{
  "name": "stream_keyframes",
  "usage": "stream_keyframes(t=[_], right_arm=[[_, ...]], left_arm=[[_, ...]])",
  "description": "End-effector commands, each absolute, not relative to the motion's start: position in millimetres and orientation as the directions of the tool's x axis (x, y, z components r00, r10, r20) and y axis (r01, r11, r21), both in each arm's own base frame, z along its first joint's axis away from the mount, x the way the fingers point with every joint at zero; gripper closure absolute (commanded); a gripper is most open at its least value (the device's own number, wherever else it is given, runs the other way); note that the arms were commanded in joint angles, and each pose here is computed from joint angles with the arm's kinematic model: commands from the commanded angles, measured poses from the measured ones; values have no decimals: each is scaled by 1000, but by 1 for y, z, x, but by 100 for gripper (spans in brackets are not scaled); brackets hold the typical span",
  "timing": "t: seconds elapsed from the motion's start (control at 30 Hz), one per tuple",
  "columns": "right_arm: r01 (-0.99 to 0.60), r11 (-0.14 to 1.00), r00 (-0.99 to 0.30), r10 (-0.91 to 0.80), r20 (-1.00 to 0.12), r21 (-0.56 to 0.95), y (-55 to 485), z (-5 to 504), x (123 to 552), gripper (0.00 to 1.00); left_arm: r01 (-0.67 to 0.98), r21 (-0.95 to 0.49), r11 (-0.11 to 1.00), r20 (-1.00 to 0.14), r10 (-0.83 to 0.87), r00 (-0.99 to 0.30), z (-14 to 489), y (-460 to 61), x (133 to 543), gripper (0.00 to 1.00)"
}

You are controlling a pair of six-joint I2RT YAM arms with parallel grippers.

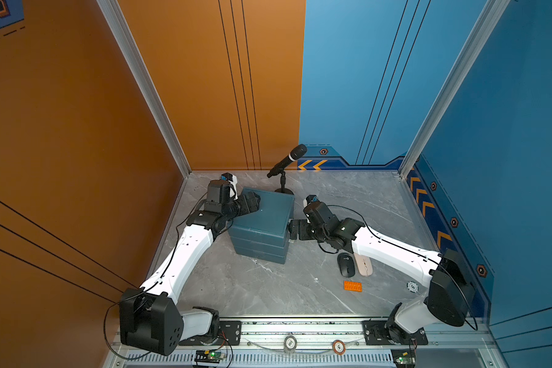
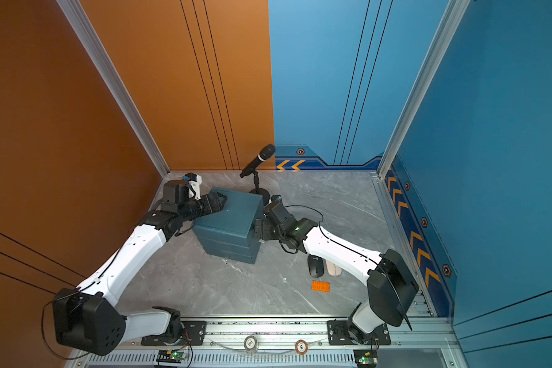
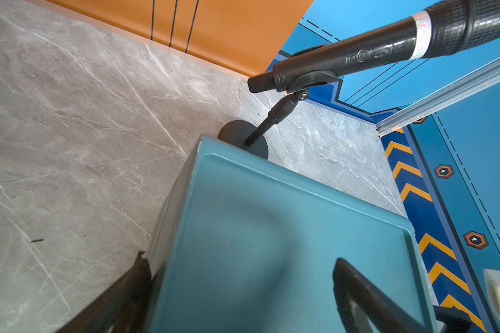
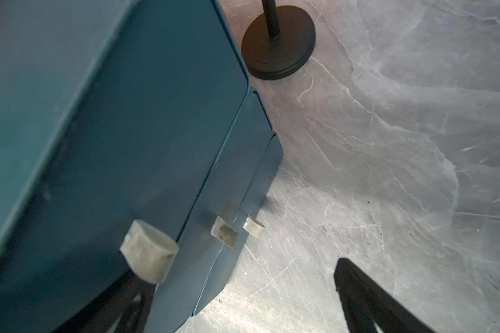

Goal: Take the mice out of the drawer
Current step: Adjust the storage box at the center of the board.

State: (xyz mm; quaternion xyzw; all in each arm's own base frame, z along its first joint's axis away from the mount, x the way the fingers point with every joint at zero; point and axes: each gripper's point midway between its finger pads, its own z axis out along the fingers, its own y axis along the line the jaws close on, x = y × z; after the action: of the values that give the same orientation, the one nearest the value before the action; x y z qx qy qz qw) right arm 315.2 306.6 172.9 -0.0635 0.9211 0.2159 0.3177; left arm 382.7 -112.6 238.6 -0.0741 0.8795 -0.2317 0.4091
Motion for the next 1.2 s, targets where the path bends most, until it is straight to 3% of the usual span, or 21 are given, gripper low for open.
stream_keyframes(t=[0.0, 0.23, 0.5, 0.93, 1.03, 1.17], right_arm=[[-371, 784, -727, 89, -681, 498, 349, 224, 336, 0], [-375, 802, -722, 61, -690, 464, 343, 238, 342, 0], [-322, 833, -699, 111, -706, 450, 313, 249, 348, 0], [-240, 847, -679, 203, -705, 475, 276, 250, 368, 0], [-212, 863, -672, 212, -710, 458, 266, 250, 369, 0], [-174, 863, -666, 252, -702, 475, 243, 255, 369, 0]], left_arm=[[141, -524, 840, -672, -305, -675, 258, -138, 364, 2], [132, -493, 860, -692, -295, -659, 275, -139, 352, 2], [72, -567, 821, -628, -374, -683, 265, -138, 332, 2], [66, -614, 787, -637, -444, -630, 280, -135, 300, 2], [94, -549, 831, -697, -392, -601, 292, -127, 297, 2], [207, -368, 907, -842, -230, -488, 345, -115, 295, 2]])
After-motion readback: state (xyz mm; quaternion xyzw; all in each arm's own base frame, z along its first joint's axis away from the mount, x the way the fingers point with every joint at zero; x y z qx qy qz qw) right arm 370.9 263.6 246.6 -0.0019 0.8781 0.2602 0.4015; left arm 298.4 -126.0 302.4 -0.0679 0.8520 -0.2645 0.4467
